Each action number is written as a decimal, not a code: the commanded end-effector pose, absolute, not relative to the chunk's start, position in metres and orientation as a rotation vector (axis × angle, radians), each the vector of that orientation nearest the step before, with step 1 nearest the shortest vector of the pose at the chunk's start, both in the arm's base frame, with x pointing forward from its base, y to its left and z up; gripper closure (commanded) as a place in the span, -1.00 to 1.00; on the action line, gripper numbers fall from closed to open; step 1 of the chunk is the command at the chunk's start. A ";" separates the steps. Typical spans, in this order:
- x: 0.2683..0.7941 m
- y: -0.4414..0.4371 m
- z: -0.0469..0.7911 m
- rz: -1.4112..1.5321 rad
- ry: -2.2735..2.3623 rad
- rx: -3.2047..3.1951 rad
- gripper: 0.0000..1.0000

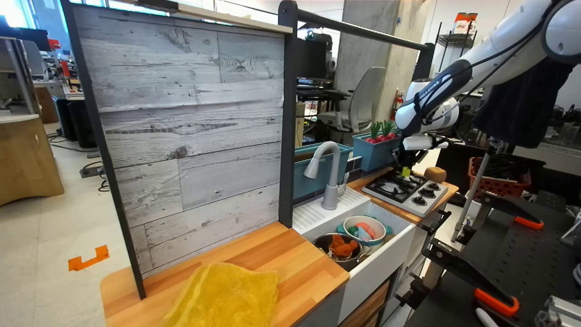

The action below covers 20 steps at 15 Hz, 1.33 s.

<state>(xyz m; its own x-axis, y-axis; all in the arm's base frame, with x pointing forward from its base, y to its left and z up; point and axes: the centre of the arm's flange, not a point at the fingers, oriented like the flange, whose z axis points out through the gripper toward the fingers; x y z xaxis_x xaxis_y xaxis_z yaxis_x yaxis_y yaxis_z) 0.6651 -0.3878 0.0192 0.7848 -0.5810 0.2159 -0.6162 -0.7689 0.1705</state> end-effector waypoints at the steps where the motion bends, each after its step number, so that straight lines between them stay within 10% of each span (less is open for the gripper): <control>1: 0.618 -0.361 0.080 0.181 -0.718 2.914 0.82; 19: 0.565 -0.097 -0.002 0.132 0.014 3.295 0.82; 20: 0.562 -0.091 -0.004 0.144 0.021 3.280 -0.18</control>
<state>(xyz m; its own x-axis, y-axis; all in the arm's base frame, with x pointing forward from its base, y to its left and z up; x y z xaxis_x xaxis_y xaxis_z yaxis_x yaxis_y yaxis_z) 0.5777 -0.1091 -0.0085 0.9981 0.0101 0.0600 0.0194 -0.9874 -0.1570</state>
